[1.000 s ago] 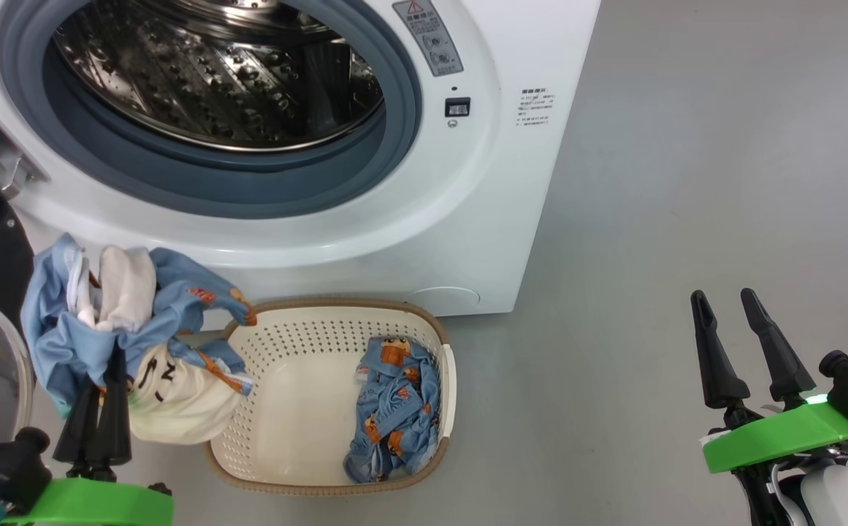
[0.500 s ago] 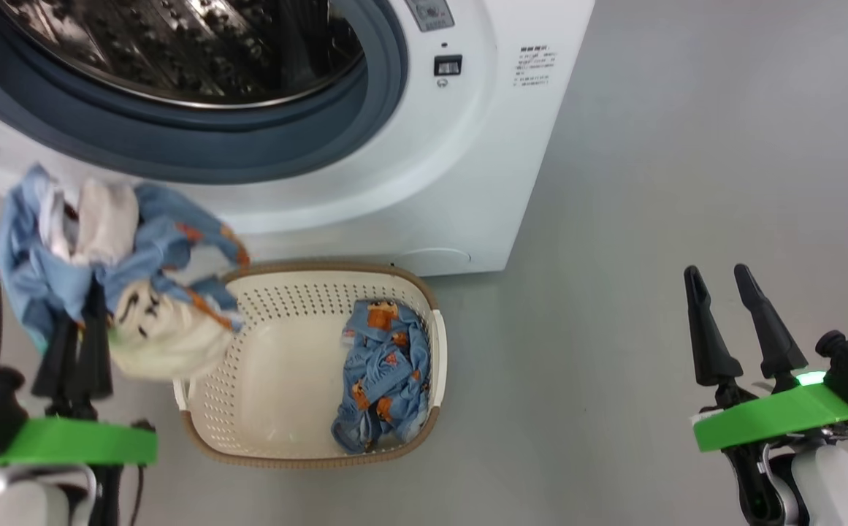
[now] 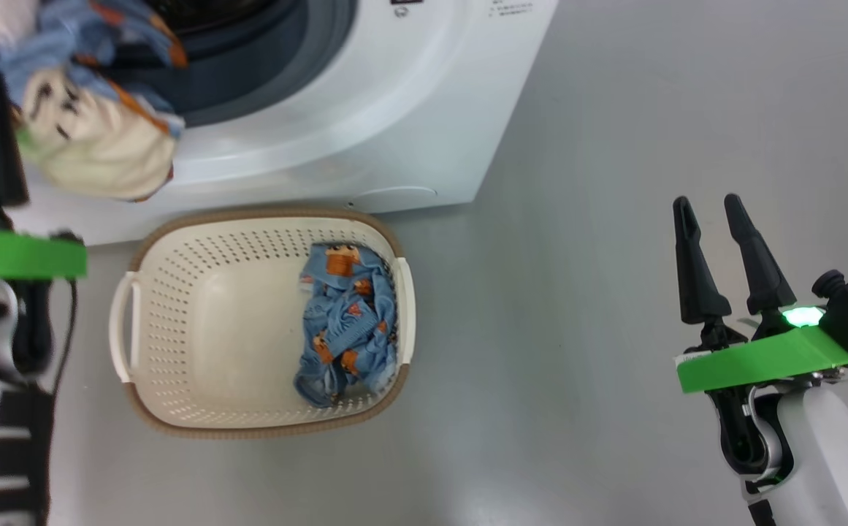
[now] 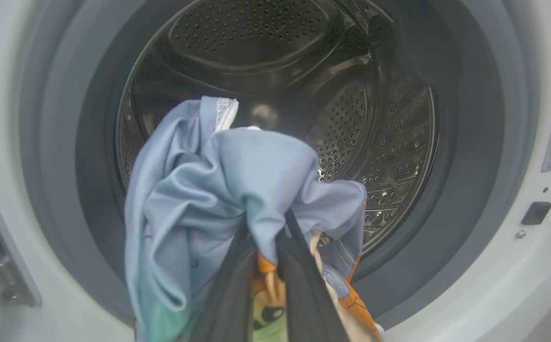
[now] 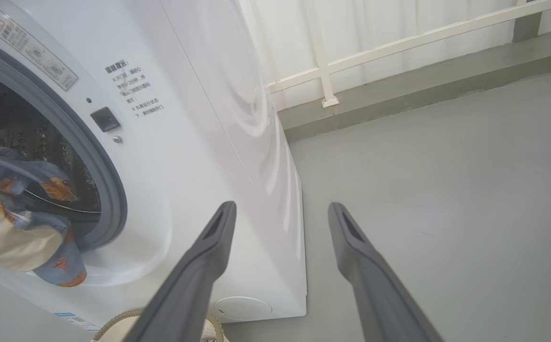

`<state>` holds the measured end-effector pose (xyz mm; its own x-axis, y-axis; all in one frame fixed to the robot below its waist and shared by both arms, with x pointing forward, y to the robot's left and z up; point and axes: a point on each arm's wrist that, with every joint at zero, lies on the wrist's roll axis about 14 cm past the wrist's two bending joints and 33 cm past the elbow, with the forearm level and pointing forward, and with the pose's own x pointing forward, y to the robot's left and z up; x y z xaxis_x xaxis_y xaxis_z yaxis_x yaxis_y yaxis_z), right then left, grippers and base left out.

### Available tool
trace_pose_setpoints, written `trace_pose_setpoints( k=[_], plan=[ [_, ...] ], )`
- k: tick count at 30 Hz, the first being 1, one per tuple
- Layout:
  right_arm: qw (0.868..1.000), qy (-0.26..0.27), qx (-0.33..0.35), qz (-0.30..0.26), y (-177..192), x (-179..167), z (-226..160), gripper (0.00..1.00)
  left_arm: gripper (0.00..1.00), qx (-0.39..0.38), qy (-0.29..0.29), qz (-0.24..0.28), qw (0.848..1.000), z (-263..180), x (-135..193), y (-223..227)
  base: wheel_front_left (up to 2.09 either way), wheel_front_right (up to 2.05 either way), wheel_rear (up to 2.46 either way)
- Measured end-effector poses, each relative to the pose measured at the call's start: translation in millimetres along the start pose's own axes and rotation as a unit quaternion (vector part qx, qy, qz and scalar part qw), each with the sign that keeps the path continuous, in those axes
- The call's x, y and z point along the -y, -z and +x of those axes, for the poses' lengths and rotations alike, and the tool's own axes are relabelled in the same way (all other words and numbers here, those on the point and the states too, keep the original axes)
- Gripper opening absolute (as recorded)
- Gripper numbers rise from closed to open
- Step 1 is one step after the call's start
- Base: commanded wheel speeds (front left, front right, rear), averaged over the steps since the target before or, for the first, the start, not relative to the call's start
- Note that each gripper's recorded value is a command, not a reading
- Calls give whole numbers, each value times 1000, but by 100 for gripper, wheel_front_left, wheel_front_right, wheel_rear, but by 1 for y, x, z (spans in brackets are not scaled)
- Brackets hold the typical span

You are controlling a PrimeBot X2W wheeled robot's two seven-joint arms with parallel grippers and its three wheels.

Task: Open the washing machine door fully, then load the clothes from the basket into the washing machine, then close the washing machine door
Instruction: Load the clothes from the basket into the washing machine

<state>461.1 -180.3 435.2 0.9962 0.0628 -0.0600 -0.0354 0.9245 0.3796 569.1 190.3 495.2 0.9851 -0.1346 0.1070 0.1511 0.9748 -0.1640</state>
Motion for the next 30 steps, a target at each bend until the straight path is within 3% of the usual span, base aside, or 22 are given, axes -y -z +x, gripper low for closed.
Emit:
trace_pose_setpoints(
  k=[8, 19, 26, 27, 28, 29, 30],
  plan=[
    [1000, 23, -6, -6, 5, 17, 2, 100, 0, -4, 8, -49, 999, 65, 10, 11, 0, 0, 0],
    [999, 43, -6, -20, 3, 34, 2, 100, 0, 9, 34, -62, 997, 133, 31, -1, 0, 0, 0],
    [998, 58, -14, -25, 7, 44, -4, 100, 0, 33, 46, -39, 998, 150, 33, -10, 0, 0, 0],
    [998, 58, -14, -25, 7, 44, -5, 100, 16, 30, 48, -38, 998, 150, 34, -7, 0, 0, 0],
    [998, 59, -14, -24, 7, 43, -5, 100, 69, 25, 50, -32, 998, 149, 35, -3, 0, 0, 0],
    [998, 59, -14, -24, 7, 43, -5, 100, 100, 20, 49, -29, 998, 148, 35, 1, 0, 0, 0],
    [998, 59, -13, -24, 6, 43, -5, 100, 100, 13, 48, -27, 998, 147, 33, 5, 0, 0, 0]
  ],
)
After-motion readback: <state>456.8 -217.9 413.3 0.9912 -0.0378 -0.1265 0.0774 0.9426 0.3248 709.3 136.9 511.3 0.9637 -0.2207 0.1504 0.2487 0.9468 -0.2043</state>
